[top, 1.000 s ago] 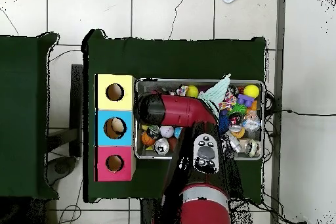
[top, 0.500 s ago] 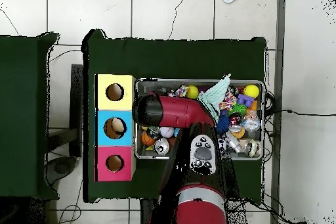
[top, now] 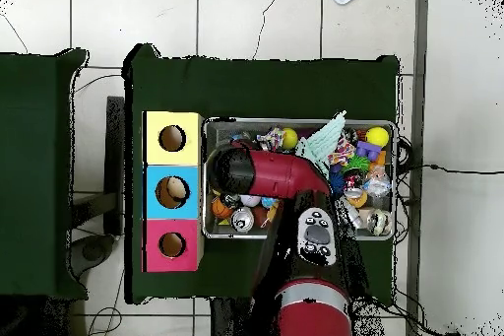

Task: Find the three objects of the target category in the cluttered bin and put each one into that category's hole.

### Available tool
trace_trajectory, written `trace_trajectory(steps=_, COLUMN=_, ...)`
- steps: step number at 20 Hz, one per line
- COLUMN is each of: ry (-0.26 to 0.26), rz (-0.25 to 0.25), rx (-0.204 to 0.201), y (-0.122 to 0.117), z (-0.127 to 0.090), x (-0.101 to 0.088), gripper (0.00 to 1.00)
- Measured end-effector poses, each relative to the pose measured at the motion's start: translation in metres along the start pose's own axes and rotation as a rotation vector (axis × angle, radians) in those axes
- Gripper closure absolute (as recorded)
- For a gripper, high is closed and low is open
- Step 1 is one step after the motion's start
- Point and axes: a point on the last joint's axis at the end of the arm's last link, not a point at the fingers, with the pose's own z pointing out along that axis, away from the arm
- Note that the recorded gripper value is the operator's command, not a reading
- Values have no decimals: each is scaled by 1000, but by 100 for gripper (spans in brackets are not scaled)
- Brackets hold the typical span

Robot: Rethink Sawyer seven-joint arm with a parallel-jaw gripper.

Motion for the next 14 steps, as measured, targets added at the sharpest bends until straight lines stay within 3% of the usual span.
trace_trajectory(steps=7, ry=-19, rz=55, rx=23, y=-30, z=14, x=26, gripper=0)
trace_trajectory(steps=14, ry=-7, rz=49, rx=23, y=-27, z=19, x=31, gripper=0)
